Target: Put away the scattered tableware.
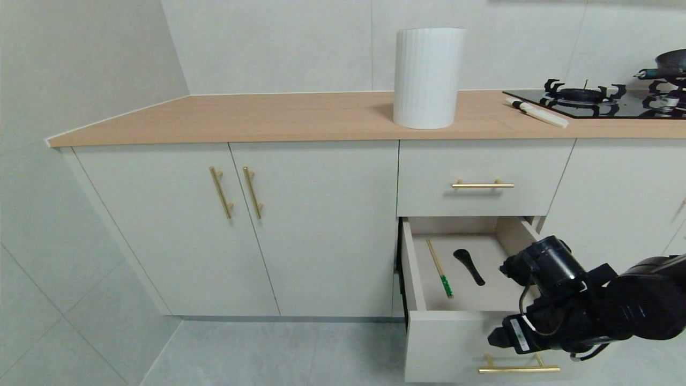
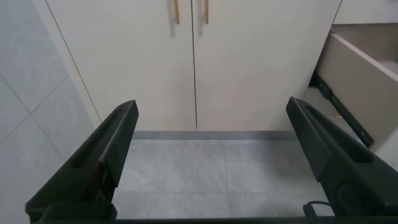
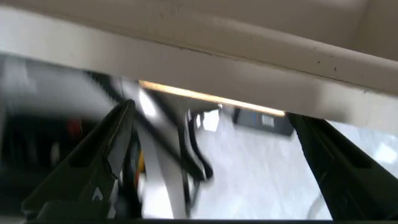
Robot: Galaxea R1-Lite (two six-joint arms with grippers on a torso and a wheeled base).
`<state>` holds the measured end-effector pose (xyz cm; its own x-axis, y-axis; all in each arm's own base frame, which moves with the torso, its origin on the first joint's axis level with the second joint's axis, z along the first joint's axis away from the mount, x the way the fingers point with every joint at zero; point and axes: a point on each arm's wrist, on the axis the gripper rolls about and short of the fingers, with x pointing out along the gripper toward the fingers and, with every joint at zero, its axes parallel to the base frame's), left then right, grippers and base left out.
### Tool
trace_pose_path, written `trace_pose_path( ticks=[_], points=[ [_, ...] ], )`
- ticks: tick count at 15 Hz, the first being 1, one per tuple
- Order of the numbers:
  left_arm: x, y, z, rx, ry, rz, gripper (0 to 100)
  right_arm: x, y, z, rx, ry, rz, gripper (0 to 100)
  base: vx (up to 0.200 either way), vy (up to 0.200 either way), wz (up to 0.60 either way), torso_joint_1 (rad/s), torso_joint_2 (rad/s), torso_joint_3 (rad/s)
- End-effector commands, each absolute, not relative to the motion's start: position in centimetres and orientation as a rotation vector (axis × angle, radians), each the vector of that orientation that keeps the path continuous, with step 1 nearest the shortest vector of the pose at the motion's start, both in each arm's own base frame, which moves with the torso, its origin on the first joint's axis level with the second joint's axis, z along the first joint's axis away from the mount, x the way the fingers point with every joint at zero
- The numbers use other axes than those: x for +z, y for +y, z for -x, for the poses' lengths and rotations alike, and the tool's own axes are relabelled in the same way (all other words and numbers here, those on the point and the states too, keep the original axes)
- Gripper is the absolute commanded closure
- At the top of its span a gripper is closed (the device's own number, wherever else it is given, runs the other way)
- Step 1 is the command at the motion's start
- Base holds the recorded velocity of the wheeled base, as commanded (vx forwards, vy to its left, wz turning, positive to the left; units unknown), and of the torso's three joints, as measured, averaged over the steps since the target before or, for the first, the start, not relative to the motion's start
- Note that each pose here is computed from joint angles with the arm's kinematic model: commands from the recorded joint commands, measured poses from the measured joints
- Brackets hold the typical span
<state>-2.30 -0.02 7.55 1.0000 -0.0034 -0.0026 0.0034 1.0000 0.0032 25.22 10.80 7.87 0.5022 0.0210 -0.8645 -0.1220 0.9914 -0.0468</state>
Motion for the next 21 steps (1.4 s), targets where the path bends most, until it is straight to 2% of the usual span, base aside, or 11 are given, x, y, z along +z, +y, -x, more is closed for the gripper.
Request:
trace_pose_path(
  ticks=[1, 10, 21],
  points=[
    [7.5, 0.0, 2.3, -0.003, 0.003, -0.003, 0, 6.2, 11.0, -26.1, 0.044, 1.055, 0.108, 0, 0.0, 0.0, 0.0, 0.0, 0.0, 0.0],
    [7.5, 0.0, 2.3, -0.005, 0.003, -0.003, 0, 3.2, 9.6, -34.0, -0.082, 0.621, -0.066, 0, 0.0, 0.0, 0.0, 0.0, 0.0, 0.0],
    [7.5, 0.0, 2.3, -0.003, 0.003, -0.003, 0, 0.2, 8.8, -41.4, -0.125, 0.455, -0.134, 0, 0.0, 0.0, 0.0, 0.0, 0.0, 0.0]
  ],
)
